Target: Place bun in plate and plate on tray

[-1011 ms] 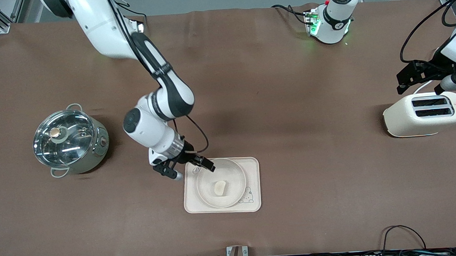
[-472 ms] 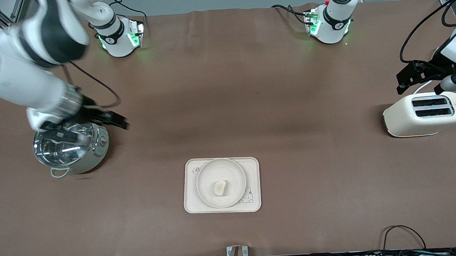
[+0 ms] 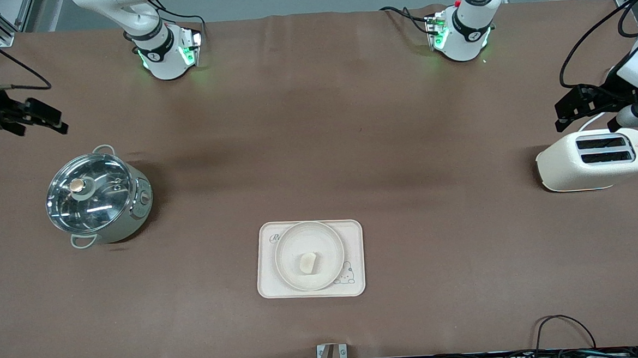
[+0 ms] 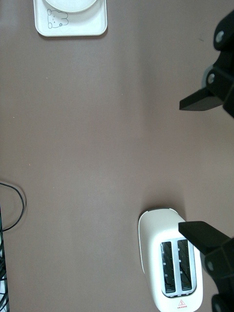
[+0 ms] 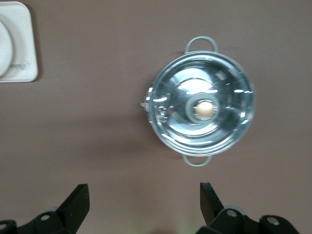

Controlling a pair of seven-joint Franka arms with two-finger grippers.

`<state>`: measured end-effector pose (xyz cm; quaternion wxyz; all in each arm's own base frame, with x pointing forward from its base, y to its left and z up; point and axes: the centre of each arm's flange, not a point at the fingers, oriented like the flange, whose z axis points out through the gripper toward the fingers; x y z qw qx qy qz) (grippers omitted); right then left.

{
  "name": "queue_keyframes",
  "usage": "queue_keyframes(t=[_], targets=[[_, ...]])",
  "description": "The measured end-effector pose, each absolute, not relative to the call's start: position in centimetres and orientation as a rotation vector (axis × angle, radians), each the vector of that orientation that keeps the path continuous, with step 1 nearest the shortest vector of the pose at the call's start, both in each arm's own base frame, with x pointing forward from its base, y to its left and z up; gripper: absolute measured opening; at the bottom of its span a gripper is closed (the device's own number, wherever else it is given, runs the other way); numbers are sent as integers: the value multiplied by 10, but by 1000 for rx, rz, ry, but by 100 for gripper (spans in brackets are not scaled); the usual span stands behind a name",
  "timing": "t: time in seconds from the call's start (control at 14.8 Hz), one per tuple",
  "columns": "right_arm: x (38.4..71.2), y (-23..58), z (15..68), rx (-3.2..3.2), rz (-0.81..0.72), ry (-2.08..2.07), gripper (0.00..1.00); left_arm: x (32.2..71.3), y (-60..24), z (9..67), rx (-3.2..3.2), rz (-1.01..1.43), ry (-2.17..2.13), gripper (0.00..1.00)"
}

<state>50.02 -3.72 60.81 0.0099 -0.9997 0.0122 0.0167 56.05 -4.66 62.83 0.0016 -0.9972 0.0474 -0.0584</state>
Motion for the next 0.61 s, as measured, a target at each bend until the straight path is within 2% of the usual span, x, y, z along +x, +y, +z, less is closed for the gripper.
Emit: queue_keyframes(t=[0.47,0.61], targets=[[501,-41,637,-3151,-34,-12,100,561,-46,628,-3130,-183,148,100],[503,-43,640,-3151,-12,-5,100,561,-46,628,-3130,-183,147,100]])
